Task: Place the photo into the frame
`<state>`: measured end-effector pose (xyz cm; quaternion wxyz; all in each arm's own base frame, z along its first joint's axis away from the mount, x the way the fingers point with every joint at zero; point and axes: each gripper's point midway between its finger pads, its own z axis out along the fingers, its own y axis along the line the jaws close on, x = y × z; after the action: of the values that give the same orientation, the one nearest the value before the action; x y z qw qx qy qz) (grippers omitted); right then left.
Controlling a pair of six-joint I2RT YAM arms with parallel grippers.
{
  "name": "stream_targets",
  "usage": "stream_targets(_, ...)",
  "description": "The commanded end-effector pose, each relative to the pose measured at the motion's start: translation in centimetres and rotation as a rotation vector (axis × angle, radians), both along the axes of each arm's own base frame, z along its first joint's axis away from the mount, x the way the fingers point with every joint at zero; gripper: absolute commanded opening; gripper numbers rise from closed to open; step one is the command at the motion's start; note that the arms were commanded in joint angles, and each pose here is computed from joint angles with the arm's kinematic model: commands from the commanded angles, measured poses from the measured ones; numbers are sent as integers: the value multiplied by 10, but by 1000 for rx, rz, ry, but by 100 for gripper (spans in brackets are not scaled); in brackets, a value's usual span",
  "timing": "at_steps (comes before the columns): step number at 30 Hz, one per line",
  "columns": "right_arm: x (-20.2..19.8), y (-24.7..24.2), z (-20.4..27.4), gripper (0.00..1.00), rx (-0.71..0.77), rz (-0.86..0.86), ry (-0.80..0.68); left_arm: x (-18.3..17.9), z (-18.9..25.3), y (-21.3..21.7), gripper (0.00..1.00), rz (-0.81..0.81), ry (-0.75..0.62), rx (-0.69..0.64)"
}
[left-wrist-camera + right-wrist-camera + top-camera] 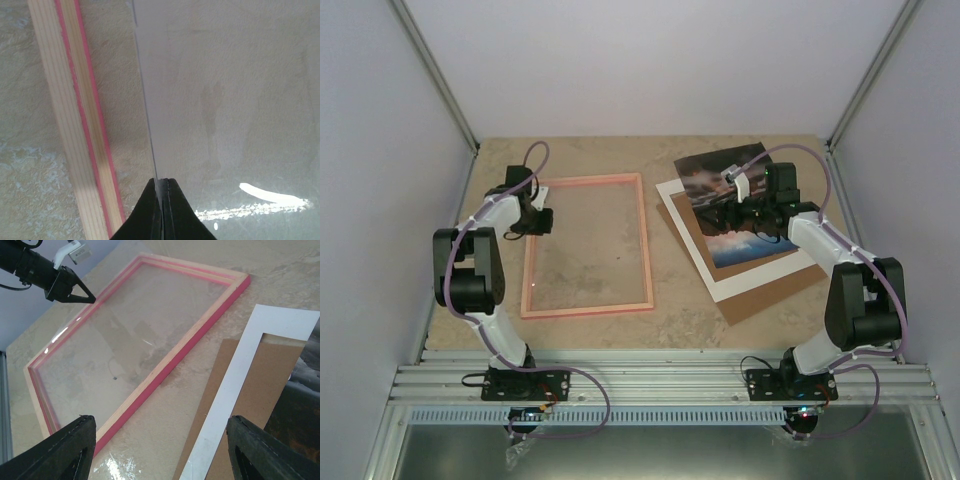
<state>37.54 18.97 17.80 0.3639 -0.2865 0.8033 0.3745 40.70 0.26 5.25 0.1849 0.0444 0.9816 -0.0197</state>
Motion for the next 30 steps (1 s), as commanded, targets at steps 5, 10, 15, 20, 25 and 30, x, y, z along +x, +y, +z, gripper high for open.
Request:
stream_targets(5,-2,2,1,72,0,14,-16,-6,-1,-10,0,-30,14,-64)
stream_targets(10,-1,3,1,72,-1,13,-19,-3,10,-5,23,-20,-23,-37)
stream_targets(15,-2,4,2,72,2,15,-20,-2,24,0,51,-9,-56,-7)
stream_targets(20,-2,4,3,72,1,16,-24,-3,37,6,72,-2,-87,26)
stream_targets(25,-2,4,6,73,1,15,-33,-3,54,11,88,0,-127,62)
stream_targets(30,-3,3,9,73,-4,15,-46,0,71,21,94,21,-189,119)
